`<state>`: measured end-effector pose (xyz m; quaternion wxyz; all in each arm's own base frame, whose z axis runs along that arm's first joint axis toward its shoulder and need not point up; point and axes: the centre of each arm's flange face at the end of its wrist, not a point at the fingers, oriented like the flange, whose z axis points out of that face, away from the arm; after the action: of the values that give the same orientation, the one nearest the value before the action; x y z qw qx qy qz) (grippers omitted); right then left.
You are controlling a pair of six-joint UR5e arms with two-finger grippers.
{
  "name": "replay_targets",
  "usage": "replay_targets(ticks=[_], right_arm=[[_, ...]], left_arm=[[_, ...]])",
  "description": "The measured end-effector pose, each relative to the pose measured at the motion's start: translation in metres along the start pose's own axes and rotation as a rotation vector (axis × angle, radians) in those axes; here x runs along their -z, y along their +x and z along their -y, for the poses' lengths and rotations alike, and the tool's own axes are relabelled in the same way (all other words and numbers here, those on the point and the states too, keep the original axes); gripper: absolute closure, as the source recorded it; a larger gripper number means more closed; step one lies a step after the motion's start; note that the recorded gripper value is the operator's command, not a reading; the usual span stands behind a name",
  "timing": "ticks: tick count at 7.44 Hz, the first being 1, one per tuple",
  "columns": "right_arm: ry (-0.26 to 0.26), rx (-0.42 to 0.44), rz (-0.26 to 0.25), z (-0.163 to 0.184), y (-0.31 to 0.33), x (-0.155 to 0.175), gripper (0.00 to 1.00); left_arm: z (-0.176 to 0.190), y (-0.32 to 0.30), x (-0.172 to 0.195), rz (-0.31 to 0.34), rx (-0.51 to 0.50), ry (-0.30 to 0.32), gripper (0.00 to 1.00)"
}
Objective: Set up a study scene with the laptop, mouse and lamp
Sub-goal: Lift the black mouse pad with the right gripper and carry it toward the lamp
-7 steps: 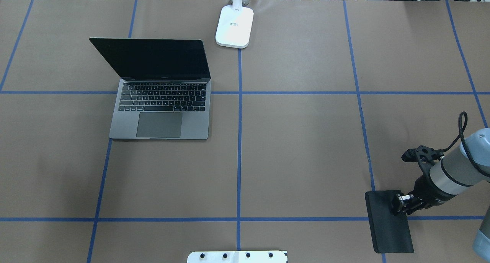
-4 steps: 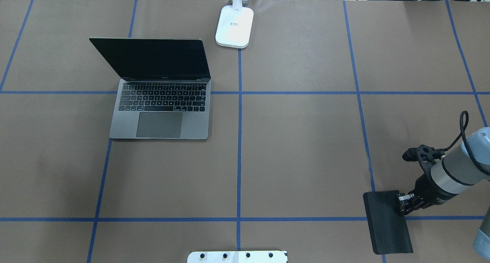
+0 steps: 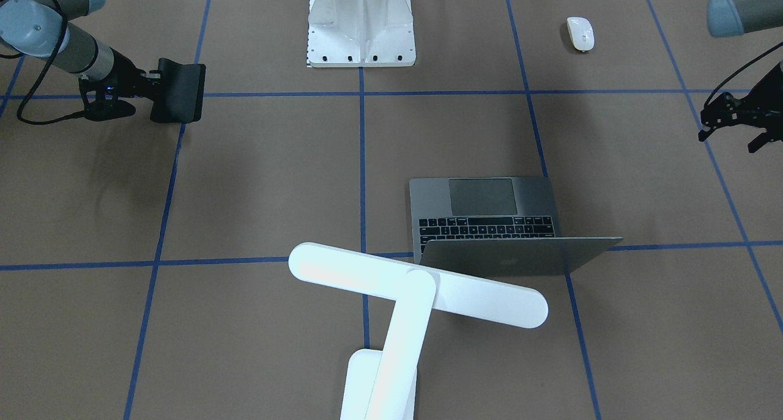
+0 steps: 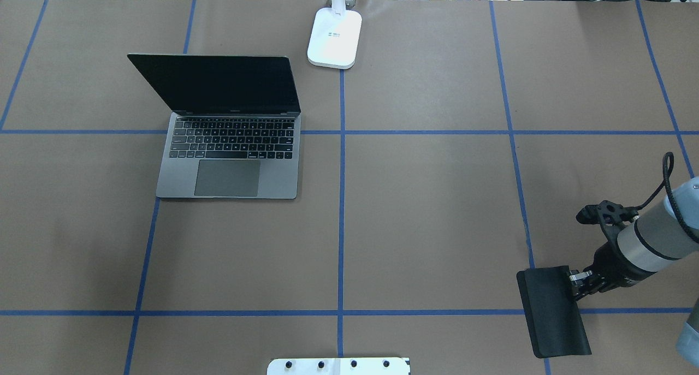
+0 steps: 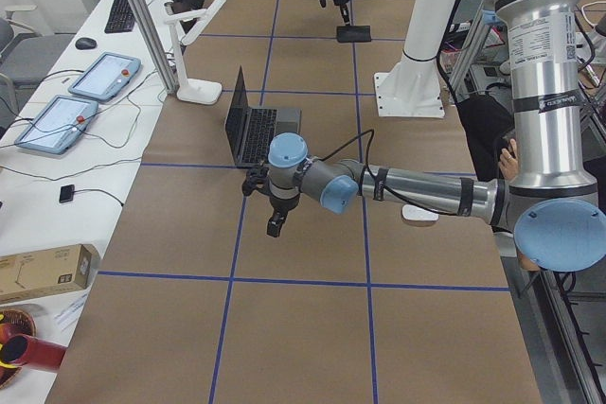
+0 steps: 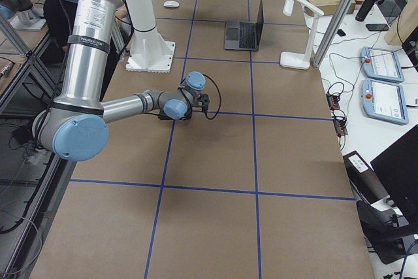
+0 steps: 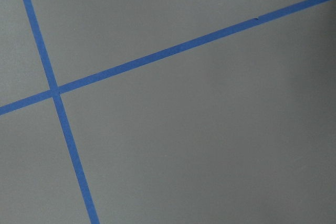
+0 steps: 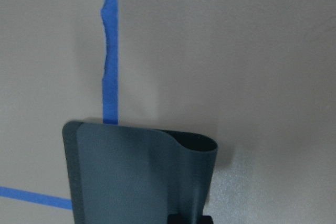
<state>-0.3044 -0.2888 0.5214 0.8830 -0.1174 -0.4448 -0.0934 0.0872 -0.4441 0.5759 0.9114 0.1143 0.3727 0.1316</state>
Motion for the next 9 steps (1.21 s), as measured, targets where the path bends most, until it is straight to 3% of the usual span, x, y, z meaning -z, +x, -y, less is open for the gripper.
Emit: replay_targets(ticks=[3, 6, 8, 9], right_arm=[[0.045, 0.017, 0.017, 0.004, -0.006, 0.018, 0.85], [0.144, 0.067, 0.079, 0.019, -0.007, 0.076, 0.85], [0.204, 0.074, 0.119, 0.045, -0.027, 0.117, 0.85], [0.221, 0.081, 0.108, 0.068, -0.051, 0.137, 0.85]], left_arm=[[0.002, 0.002, 0.002, -0.003, -0.002, 0.004, 0.00], [0.002, 0.003, 0.003, -0.003, 0.022, 0.006, 0.00], [-0.006, 0.009, 0.018, 0.021, 0.142, 0.031, 0.00], [-0.016, 0.014, 0.028, 0.033, 0.207, 0.044, 0.00]])
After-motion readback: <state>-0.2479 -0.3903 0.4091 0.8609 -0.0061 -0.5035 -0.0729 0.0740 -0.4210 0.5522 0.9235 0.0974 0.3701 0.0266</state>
